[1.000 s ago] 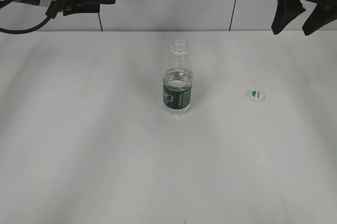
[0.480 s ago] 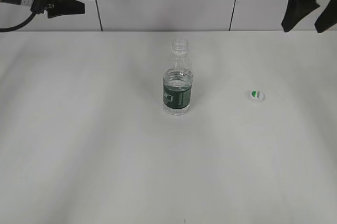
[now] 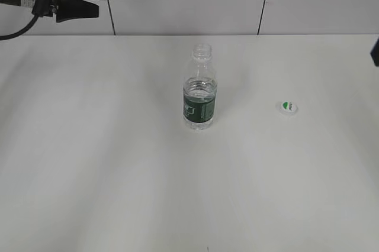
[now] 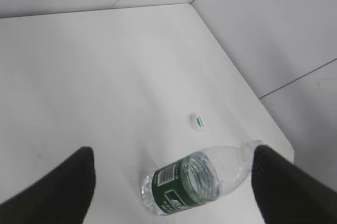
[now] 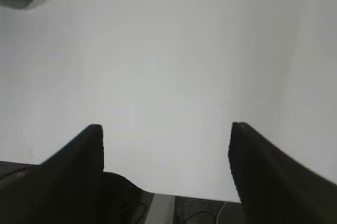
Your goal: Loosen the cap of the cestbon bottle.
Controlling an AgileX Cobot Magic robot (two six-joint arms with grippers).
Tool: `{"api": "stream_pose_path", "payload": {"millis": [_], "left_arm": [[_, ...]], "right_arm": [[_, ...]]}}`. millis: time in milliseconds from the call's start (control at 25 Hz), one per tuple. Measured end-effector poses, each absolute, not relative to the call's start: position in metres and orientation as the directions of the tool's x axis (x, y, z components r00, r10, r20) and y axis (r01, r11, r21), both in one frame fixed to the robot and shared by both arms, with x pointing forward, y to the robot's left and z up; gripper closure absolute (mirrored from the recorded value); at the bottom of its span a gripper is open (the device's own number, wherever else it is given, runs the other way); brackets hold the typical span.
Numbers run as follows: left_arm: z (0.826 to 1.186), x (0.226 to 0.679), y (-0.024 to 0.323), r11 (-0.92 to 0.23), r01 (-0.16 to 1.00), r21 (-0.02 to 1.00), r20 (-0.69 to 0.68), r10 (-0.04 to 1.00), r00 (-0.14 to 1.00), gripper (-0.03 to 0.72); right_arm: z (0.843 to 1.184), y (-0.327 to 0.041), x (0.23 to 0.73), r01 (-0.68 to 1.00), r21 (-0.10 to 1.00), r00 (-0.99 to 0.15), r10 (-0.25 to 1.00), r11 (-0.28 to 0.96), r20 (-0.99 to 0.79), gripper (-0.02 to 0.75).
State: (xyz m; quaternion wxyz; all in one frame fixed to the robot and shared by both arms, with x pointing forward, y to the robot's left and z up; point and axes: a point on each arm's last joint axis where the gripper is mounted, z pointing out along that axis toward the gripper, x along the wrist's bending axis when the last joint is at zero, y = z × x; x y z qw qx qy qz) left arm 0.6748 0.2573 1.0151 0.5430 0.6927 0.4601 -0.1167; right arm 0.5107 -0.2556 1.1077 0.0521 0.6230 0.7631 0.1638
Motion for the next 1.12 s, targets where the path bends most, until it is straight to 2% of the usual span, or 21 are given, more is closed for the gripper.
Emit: {"api": "stream_pose_path", "payload": {"millis": [280, 440, 680, 880, 1120], "left_arm": [[1.016, 0.672, 0.256, -0.004, 0.771, 0.637, -0.675, 0.480, 0.560, 0.134], [1.016, 0.672, 0.256, -0.004, 0.771, 0.637, -0.675, 0.479, 0.561, 0.134], [1.016, 0.671, 0.256, -0.004, 0.771, 0.637, -0.676, 0.478, 0.561, 0.137], [1.023, 0.670, 0.255, -0.005, 0.761, 0.649, -0.666, 0.479, 0.571, 0.141], [1.037, 0.665, 0.255, -0.008, 0.740, 0.673, -0.646, 0.479, 0.594, 0.142]], "right_arm": [[1.106, -0.270, 0.424, 0.912, 0.362, -0.226, 0.973, 0.192, 0.053, 0.177], [1.103, -0.277, 0.368, 0.874, 0.448, -0.230, 0.973, 0.190, 0.035, 0.177], [1.091, -0.286, 0.286, 0.734, 0.656, -0.233, 0.972, 0.175, 0.001, 0.177], [1.072, -0.290, 0.246, 0.599, 0.785, -0.229, 0.973, 0.159, -0.023, 0.177], [1.056, -0.293, 0.221, 0.494, 0.857, -0.224, 0.974, 0.149, -0.040, 0.177]]}}
